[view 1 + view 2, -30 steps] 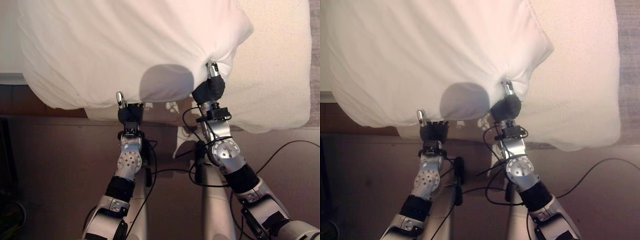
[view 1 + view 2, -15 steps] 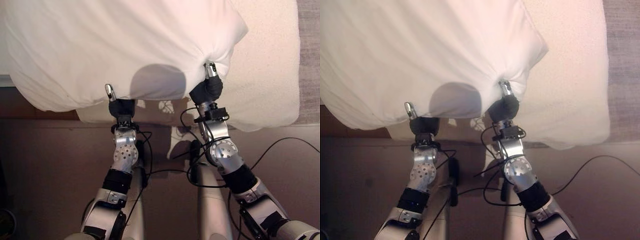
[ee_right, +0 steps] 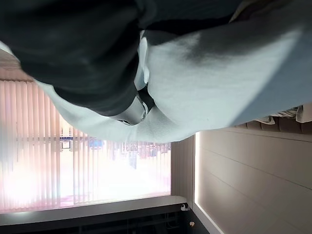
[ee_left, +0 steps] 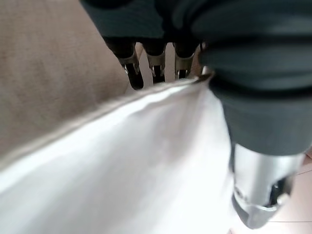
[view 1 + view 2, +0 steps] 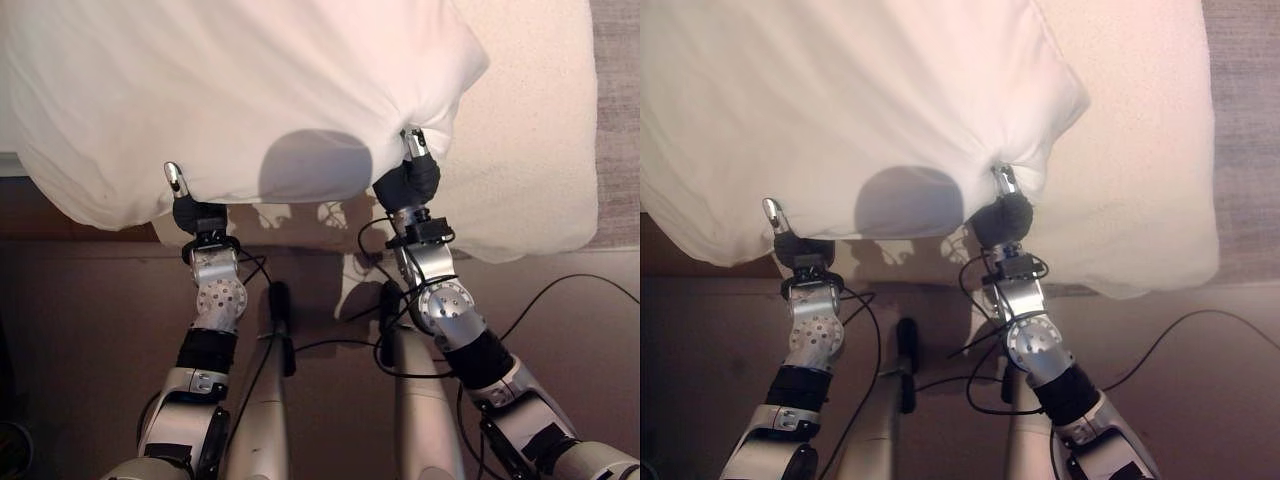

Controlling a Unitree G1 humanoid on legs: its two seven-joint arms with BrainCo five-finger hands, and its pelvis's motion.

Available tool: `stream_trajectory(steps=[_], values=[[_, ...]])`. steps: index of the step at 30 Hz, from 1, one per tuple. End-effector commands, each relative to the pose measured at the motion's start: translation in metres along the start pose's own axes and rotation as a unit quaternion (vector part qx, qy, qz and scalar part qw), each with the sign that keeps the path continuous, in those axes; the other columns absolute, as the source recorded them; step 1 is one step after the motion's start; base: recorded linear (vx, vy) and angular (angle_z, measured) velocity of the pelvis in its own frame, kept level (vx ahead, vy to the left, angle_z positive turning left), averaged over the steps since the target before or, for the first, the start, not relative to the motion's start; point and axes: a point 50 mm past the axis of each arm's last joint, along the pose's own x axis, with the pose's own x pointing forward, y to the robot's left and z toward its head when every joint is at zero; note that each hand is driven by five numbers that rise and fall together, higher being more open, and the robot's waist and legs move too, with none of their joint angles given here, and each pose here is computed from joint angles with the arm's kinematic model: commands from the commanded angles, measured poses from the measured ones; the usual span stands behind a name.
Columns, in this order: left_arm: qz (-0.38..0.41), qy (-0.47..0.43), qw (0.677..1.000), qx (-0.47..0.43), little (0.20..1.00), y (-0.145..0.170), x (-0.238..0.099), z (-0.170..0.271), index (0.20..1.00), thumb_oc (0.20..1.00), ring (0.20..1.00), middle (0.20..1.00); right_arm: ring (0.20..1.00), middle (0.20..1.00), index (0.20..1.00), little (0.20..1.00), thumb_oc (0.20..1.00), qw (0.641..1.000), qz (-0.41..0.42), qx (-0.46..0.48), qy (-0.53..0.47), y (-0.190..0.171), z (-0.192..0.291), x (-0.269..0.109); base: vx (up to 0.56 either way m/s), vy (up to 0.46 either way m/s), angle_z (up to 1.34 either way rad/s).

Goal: Make the bed

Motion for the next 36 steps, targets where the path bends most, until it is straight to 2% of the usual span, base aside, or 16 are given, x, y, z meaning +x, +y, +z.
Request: stream_trajectory(steps=[1,8,9,10,11,20,30,32,36], values=[[0.024,-0.111,0.993,0.028,1.000,0.009,0.009,0.045,1.000,1.000,1.000,1.000,0.200,0.200,0.200,0.200,0.200,0.993,0.104,0.013,-0.046,0.036,0.015,-0.006,0.00,0.000,0.00],[0.056,-0.139,0.988,0.035,1.000,0.017,0.010,0.059,1.000,1.000,1.000,1.000,0.200,0.200,0.200,0.200,0.200,0.995,0.092,0.012,-0.043,0.033,0.015,-0.009,0.00,-0.004,-0.03],[0.056,-0.139,0.988,0.035,0.893,0.017,0.010,0.059,0.893,0.893,0.893,0.893,0.200,0.200,0.200,0.200,0.200,0.995,0.092,0.012,-0.043,0.033,0.015,-0.009,0.00,-0.001,-0.04],[0.062,-0.141,0.987,0.038,0.410,0.019,0.009,0.060,0.410,0.410,0.410,0.410,0.200,0.200,0.200,0.200,0.200,0.995,0.088,0.010,-0.039,0.031,0.014,-0.011,0.00,0.000,0.00],[0.067,-0.146,0.986,0.037,0.200,0.018,0.010,0.061,0.200,0.200,0.200,0.200,0.200,0.200,0.200,0.200,0.200,0.995,0.088,0.010,-0.040,0.031,0.014,-0.011,0.00,0.000,0.00],[0.077,-0.156,0.984,0.046,0.200,0.019,0.008,0.063,0.200,0.200,0.200,0.200,0.200,0.200,0.200,0.200,0.200,0.998,0.052,0.004,-0.038,0.020,0.015,-0.019,0.00,-0.027,-0.01],[0.029,-0.147,0.986,0.078,0.200,0.012,-0.012,0.060,0.200,0.200,0.200,0.200,0.200,0.200,0.200,0.200,0.200,0.994,-0.078,-0.036,-0.066,-0.020,0.036,-0.050,0.01,-0.084,0.19],[0.013,-0.177,0.980,0.090,0.200,0.006,-0.018,0.076,0.200,0.200,0.200,0.200,0.200,0.200,0.200,0.200,0.200,0.986,-0.122,-0.058,-0.093,-0.030,0.044,-0.060,0.15,0.173,-0.09],[0.013,-0.199,0.977,0.076,0.200,0.011,-0.026,0.087,0.200,0.200,0.200,0.200,0.200,0.200,0.200,0.200,0.200,0.979,-0.150,-0.084,-0.106,-0.041,0.054,-0.071,0.10,0.507,-0.17]])
